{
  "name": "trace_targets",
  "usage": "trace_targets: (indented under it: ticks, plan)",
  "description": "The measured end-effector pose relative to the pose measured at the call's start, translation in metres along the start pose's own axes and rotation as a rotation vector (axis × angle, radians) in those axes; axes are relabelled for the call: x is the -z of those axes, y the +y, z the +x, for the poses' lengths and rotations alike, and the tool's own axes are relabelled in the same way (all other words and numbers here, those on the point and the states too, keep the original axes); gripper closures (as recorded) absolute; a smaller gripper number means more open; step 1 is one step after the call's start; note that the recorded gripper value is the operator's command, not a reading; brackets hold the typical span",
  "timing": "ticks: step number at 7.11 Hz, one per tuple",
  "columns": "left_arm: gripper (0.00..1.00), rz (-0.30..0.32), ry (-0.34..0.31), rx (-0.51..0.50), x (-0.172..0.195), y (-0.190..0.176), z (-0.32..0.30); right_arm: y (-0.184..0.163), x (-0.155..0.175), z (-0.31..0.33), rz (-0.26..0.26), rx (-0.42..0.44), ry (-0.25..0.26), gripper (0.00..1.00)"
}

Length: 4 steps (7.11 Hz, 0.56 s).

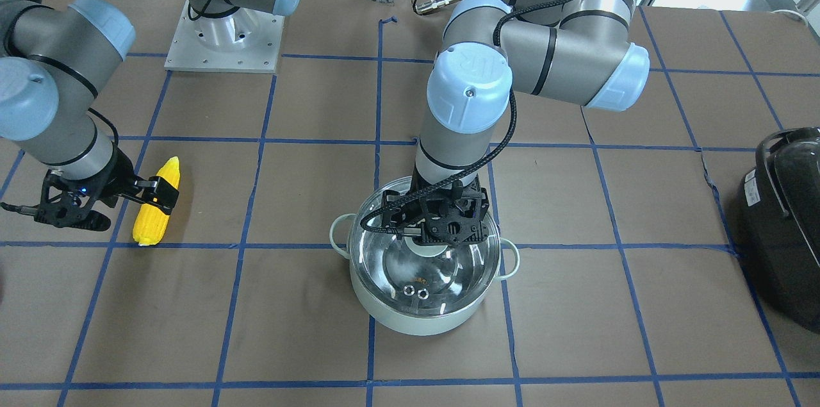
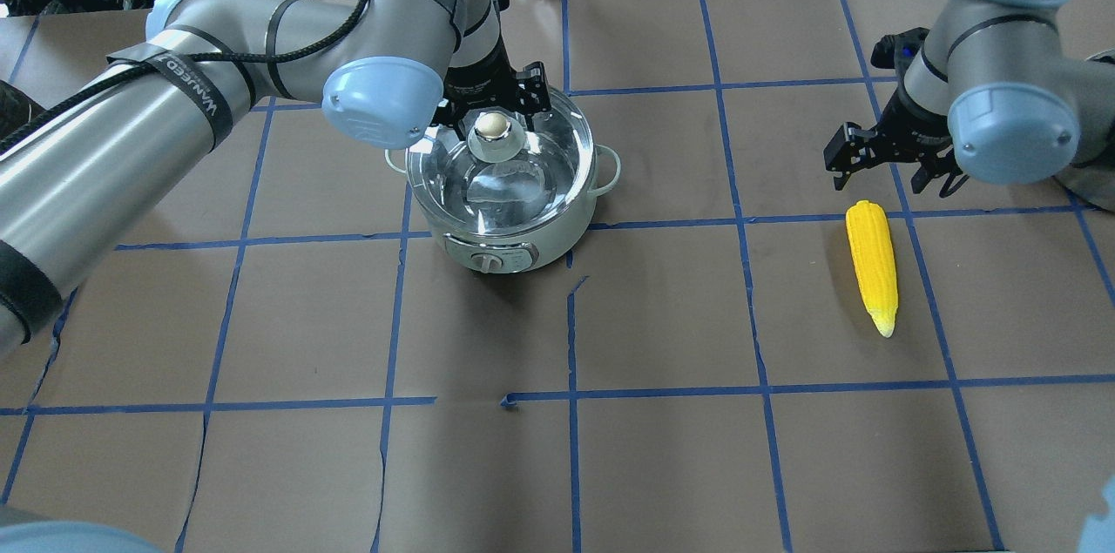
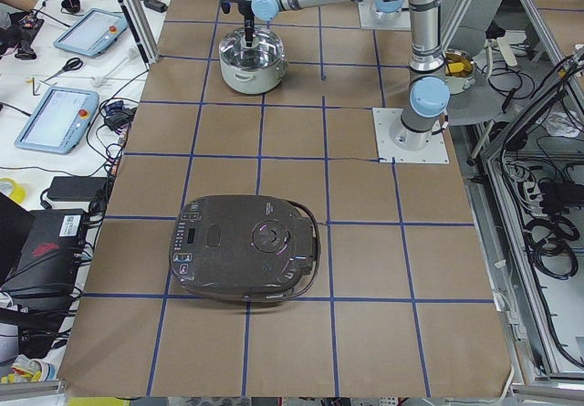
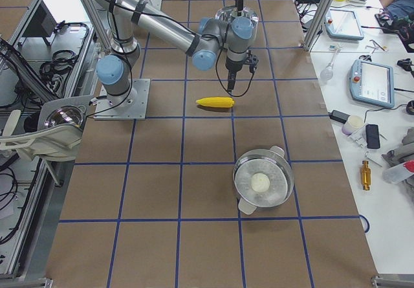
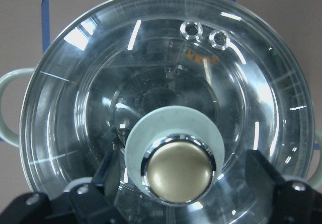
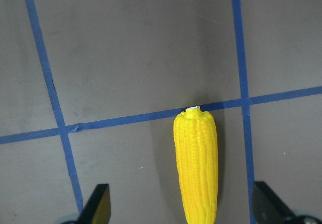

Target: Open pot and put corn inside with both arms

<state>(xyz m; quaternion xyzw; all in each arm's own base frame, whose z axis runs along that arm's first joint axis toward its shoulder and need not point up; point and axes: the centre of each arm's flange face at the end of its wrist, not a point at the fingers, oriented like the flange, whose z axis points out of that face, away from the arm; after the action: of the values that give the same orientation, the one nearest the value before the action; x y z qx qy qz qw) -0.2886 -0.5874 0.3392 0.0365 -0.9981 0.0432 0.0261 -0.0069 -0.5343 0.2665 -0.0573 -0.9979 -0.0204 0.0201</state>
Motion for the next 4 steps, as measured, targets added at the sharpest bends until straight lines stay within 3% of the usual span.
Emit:
trace_targets:
  ticks: [1, 2, 3, 4]
  plan:
    - [0.84, -0.001, -0.001, -0.002, -0.001, 0.000, 0.000, 0.013, -0.025, 0.003, 0.008, -0.006, 0.002, 0.00]
    - [0.96, 0.001, 0.000, -0.006, 0.001, 0.001, 0.000, 0.025, -0.044, 0.010, 0.007, -0.012, -0.002, 0.00]
    - [1.00, 0.004, 0.001, -0.008, 0.004, 0.002, -0.001, 0.033, -0.059, 0.017, -0.004, -0.007, -0.006, 0.01]
    - [1.00, 0.008, 0.005, -0.008, 0.009, 0.001, -0.002, 0.036, -0.073, 0.022, -0.024, -0.004, -0.011, 0.18]
